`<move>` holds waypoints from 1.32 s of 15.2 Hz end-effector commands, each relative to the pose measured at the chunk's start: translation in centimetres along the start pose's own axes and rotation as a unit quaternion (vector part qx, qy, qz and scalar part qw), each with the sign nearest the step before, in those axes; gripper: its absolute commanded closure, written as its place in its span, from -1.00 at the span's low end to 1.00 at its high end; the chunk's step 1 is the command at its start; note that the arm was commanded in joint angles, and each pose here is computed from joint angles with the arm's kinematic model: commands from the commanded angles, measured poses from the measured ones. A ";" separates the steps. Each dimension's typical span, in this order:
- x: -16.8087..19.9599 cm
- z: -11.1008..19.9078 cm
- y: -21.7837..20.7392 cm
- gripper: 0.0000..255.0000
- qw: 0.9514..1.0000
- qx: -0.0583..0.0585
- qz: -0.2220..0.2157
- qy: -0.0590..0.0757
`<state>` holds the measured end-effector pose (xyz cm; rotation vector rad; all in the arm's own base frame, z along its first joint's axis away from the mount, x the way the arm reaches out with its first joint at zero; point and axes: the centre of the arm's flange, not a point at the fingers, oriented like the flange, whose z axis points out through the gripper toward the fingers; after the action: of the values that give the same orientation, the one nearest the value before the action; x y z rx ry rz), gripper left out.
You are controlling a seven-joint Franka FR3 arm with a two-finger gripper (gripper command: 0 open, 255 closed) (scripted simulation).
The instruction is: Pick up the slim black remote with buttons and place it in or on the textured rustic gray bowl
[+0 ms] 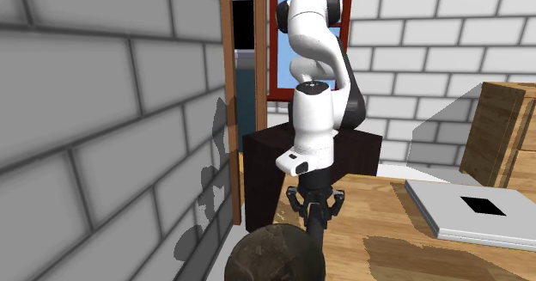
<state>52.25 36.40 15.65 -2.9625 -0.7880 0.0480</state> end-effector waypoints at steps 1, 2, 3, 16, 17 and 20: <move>0.0 -1.0 -0.1 1.00 1.000 0.000 0.000 0.000; 0.0 -1.6 -0.2 1.00 1.000 0.000 0.000 0.000; 0.0 -2.1 -0.2 1.00 1.000 0.000 0.000 0.000; -0.1 -8.9 -0.8 1.00 1.000 0.000 0.000 0.000; -0.1 -9.5 -0.8 1.00 1.000 0.000 0.000 0.000; -0.1 -11.0 -1.0 1.00 1.000 0.000 0.000 0.000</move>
<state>52.25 36.39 26.21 -2.9625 -0.7878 0.0475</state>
